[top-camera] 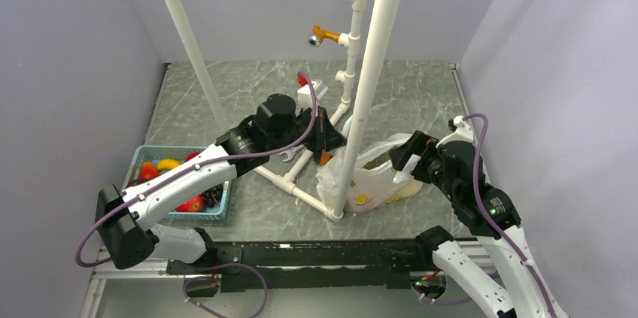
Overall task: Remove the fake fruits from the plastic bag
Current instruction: Adjust the plastic bag at the center of the board.
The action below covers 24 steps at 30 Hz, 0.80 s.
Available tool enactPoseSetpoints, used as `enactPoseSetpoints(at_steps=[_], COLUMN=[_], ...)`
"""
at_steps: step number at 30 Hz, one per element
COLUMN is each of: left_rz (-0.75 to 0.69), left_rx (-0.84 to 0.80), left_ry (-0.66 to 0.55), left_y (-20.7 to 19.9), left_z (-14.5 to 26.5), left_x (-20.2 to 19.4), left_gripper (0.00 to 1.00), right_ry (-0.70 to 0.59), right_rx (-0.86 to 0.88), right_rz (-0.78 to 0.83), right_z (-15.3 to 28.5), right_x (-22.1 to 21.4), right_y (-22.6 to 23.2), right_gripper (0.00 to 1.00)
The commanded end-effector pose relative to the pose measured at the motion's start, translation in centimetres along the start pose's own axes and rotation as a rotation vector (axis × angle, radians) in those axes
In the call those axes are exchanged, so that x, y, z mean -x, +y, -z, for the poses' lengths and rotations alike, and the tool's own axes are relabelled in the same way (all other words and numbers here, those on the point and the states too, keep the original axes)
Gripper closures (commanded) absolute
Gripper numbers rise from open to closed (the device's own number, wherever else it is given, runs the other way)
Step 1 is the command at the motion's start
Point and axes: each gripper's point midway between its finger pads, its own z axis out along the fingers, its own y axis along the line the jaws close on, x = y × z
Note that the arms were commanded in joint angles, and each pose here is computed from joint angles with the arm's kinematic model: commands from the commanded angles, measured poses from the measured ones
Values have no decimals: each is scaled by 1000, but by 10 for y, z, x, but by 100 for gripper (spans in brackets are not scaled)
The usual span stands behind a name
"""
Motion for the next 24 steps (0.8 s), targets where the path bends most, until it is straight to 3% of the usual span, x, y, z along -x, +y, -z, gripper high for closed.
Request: enactPoseSetpoints(at_steps=[1,5,7,9,10,12,15,24], left_rz=[-10,-15,-26,-41,-45,-60,-76,-50], left_rx=[-82,-74,-59,-44,-36,-18,14,221], left_ry=[-15,-4,-5,-13,-19,-49,-124,-299], left_y=[-23,-24,-24,-24,-24,-22,-20,-3], left_z=[6,6,8,13,15,22,29,36], left_x=[-1,-6,-5,-3,-2,3,18,82], left_gripper=[100,100,100,100,100,100,100,100], right_ry=[-42,19,18,-25,-57,-139,-313,-538], right_rx=[10,69,23,-32,-47,-42,-42,-372], right_rz=[-88,-138,-131,-127,-133,-150,-154,-47], right_z=[4,-7,-11,-10,-9,-4,10,42], right_x=[11,3,0,3,5,17,59,147], right_y=[6,24,14,0,-6,-9,-6,-28], right_gripper=[0,0,6,27,51,76,100,100])
